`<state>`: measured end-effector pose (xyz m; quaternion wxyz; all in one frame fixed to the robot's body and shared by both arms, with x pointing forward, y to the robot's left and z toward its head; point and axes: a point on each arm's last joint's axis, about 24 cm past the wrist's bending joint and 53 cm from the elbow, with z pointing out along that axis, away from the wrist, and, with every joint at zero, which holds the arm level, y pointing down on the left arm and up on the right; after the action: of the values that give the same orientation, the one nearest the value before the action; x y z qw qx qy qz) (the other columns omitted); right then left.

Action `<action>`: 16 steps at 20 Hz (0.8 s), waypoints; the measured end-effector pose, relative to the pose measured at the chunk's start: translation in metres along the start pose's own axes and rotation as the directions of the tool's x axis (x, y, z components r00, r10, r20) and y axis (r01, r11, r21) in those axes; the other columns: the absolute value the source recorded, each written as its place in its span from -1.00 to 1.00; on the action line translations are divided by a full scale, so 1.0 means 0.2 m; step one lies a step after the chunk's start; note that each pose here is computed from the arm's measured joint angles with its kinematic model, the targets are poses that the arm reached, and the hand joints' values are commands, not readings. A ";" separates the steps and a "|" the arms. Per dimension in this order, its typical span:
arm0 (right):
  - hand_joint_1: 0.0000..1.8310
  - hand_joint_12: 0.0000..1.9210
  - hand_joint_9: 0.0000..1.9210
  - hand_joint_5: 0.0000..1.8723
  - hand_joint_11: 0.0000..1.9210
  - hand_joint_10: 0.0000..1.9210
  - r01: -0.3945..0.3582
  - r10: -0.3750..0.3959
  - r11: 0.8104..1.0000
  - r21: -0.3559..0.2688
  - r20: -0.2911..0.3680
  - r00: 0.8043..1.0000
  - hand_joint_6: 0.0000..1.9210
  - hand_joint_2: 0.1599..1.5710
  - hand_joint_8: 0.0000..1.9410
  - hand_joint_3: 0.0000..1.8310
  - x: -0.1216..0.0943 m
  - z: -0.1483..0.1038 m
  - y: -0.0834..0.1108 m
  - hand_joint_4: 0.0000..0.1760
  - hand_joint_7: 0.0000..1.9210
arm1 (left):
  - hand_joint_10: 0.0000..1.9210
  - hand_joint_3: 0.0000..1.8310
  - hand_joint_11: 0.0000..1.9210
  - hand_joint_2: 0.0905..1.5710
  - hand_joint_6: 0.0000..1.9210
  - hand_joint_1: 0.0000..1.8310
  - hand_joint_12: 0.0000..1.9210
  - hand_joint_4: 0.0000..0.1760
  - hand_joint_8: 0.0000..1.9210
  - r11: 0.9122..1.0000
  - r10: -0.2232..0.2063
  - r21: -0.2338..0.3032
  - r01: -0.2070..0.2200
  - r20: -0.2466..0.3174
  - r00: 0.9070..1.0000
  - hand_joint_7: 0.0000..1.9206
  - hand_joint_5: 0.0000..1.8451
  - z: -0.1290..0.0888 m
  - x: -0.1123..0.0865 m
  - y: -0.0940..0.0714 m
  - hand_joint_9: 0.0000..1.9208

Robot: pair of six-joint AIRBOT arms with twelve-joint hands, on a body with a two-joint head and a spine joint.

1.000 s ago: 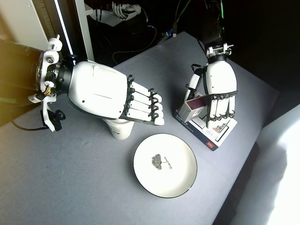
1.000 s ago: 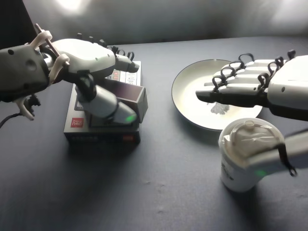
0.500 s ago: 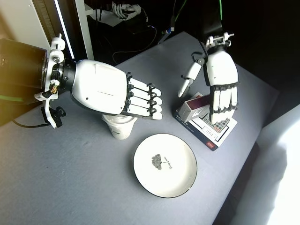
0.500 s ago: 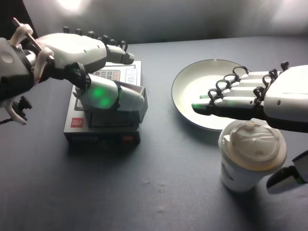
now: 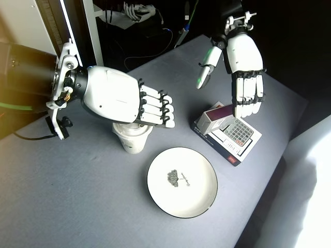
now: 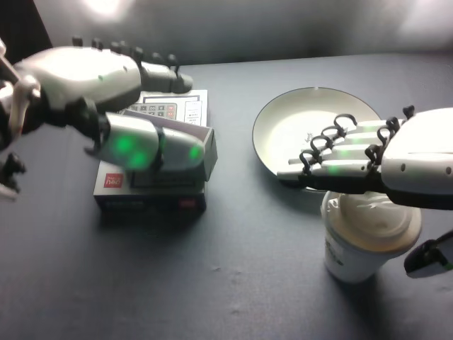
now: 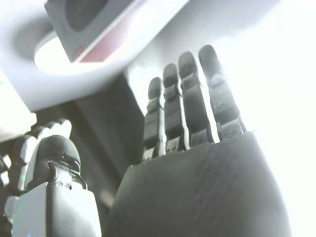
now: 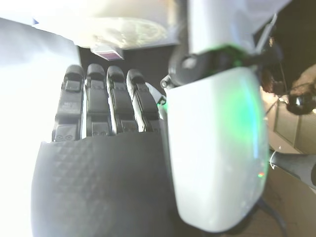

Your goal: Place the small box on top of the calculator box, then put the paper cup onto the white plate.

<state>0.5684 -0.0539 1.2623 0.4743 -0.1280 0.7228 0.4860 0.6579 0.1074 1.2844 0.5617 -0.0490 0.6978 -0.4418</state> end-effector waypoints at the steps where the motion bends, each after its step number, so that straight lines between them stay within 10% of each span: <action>1: 0.45 -0.99 -1.00 -1.00 -0.99 -1.00 0.011 -0.011 1.000 0.002 -0.005 1.000 -1.00 0.03 -1.00 -1.00 0.01 0.00 0.00 -1.00 -1.00 | -1.00 -0.99 -0.84 0.42 -1.00 -0.83 -0.61 -1.00 -1.00 1.000 -0.003 0.007 0.003 -0.012 1.000 -0.67 -0.72 -0.02 0.03 0.00 -0.66; 9: 0.45 -0.98 -1.00 -1.00 -1.00 -1.00 0.006 -0.006 1.000 -0.011 -0.060 0.998 -1.00 0.09 -1.00 -0.98 0.07 0.01 0.02 -1.00 -1.00 | -1.00 -1.00 -0.82 0.46 -1.00 -0.83 -0.57 -1.00 -1.00 0.997 0.077 0.020 -0.075 -0.076 0.994 -0.62 -0.66 -0.25 0.12 0.04 -0.61; 16: 0.42 -0.99 -1.00 -1.00 -0.98 -1.00 -0.027 0.027 1.000 0.000 -0.071 0.997 -1.00 0.09 -1.00 -0.99 0.05 0.04 -0.03 -1.00 -1.00 | -0.99 -1.00 -0.82 0.48 -1.00 -0.82 -0.55 -1.00 -0.99 0.982 0.182 0.089 -0.168 -0.181 0.967 -0.60 -0.65 -0.39 0.27 0.01 -0.59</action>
<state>0.5722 -0.0476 1.2502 0.4416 -0.1358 0.7407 0.4878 0.5749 0.1221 1.2424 0.5312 0.0754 0.7328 -0.4185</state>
